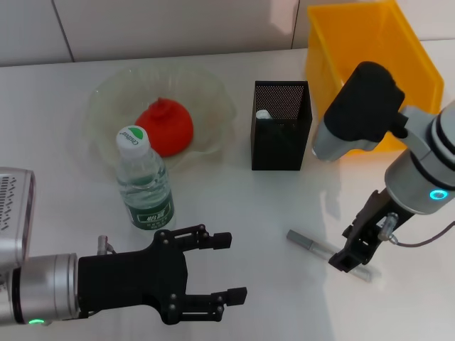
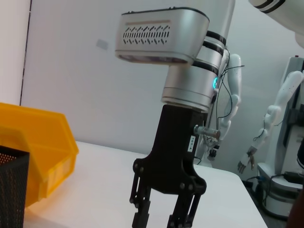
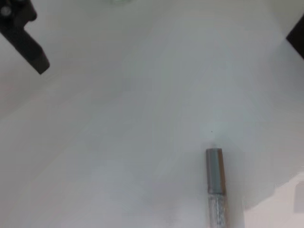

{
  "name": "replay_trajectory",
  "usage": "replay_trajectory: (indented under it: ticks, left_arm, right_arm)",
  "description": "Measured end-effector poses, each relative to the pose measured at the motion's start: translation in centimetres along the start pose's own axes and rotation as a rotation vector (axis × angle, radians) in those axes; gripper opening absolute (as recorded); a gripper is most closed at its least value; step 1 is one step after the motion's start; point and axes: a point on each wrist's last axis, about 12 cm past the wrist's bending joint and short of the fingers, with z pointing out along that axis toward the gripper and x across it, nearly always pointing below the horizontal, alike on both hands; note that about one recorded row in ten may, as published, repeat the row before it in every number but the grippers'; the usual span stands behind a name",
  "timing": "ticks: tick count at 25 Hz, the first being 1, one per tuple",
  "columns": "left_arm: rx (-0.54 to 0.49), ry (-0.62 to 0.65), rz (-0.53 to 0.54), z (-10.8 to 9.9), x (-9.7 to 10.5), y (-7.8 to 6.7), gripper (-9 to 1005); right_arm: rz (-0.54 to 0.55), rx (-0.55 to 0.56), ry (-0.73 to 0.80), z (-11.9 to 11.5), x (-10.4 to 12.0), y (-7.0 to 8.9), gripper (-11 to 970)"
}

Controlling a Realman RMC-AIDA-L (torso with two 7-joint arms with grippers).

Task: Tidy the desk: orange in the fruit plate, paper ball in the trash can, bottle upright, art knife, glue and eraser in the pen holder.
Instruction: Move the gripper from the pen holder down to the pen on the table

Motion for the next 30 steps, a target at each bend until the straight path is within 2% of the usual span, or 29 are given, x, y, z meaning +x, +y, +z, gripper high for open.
replay_trajectory:
  ticks: [9,30]
  left_arm:
    - [0.001,0.001,0.002,0.0,-0.1,0.1,802]
    - [0.004,-0.001,0.002,0.0,-0.1,0.0,802]
  right_arm:
    - [-0.015,0.000,0.017,1.3,-0.6,-0.1,516]
    - [-0.029,0.000,0.040,2.4,-1.3,0.2,422]
